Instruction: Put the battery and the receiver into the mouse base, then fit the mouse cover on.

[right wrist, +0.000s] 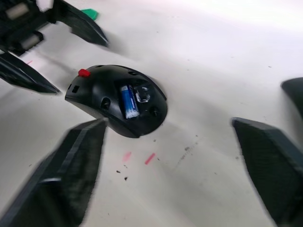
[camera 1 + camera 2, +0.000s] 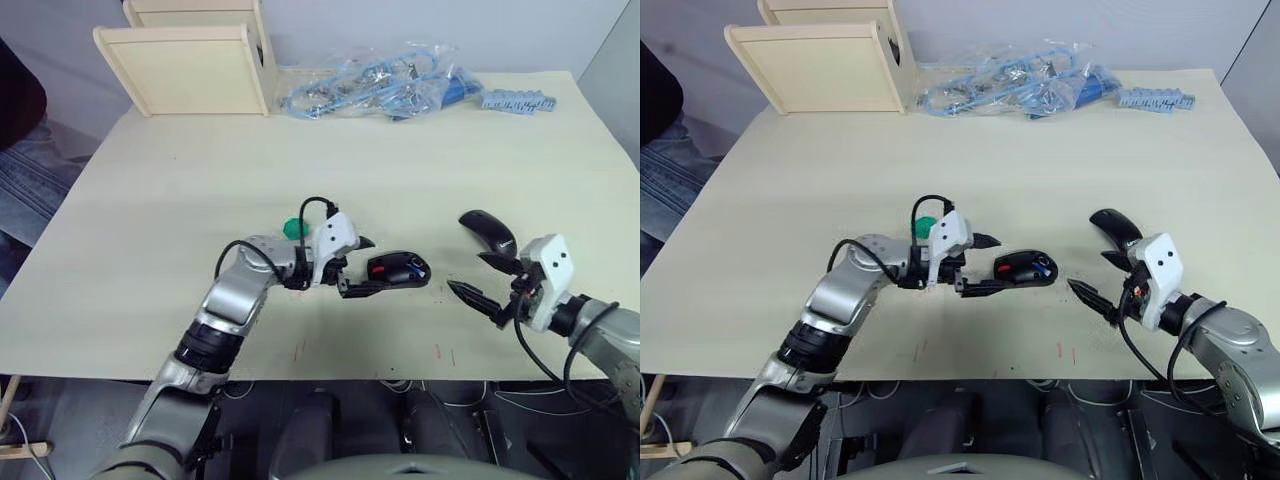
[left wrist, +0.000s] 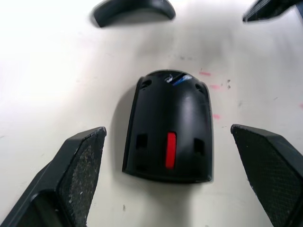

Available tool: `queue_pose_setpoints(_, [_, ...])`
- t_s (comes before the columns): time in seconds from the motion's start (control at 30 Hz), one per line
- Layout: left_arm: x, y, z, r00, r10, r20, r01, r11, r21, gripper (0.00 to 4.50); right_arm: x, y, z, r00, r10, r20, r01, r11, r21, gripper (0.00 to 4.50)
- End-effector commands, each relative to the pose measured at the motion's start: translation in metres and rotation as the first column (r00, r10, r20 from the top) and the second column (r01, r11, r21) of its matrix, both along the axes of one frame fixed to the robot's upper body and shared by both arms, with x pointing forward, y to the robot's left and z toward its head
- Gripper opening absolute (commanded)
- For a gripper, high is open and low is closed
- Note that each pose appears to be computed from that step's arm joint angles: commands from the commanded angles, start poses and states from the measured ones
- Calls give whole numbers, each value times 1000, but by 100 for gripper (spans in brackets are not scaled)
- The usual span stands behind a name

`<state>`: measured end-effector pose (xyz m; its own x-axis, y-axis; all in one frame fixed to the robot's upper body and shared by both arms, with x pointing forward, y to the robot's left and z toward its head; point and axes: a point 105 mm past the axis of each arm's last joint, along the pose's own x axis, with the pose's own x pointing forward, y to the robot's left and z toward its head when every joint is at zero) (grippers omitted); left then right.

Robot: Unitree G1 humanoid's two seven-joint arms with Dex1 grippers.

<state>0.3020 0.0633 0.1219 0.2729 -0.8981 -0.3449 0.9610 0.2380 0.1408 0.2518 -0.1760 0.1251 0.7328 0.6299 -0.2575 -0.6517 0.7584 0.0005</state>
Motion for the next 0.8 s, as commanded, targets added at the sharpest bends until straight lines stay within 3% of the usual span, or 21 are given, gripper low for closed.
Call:
queue_pose_setpoints(0.03, [-22, 19, 28, 999, 31, 16, -29, 992, -126, 450, -4, -20, 15, 995, -84, 53, 86, 996, -25, 440])
queue_pose_setpoints(0.27, [-46, 52, 32, 992, 109, -57, -119, 971, -207, 450, 5, -44, 20, 983, -179, 41, 181, 982, -54, 440])
queue_pose_setpoints(0.33, [-50, 55, 38, 991, 105, -80, -125, 944, -305, 450, 8, -47, 20, 983, -179, 32, 181, 982, -61, 440])
queue_pose_setpoints(0.53, [-67, 79, 44, 993, 117, -6, -111, 925, -363, 450, 27, -58, 21, 979, -202, -13, 200, 975, -98, 440])
queue_pose_setpoints(0.8, [-83, 82, 49, 996, 80, -24, -83, 909, -409, 450, 50, -76, 25, 974, -207, -90, 194, 971, -137, 440])
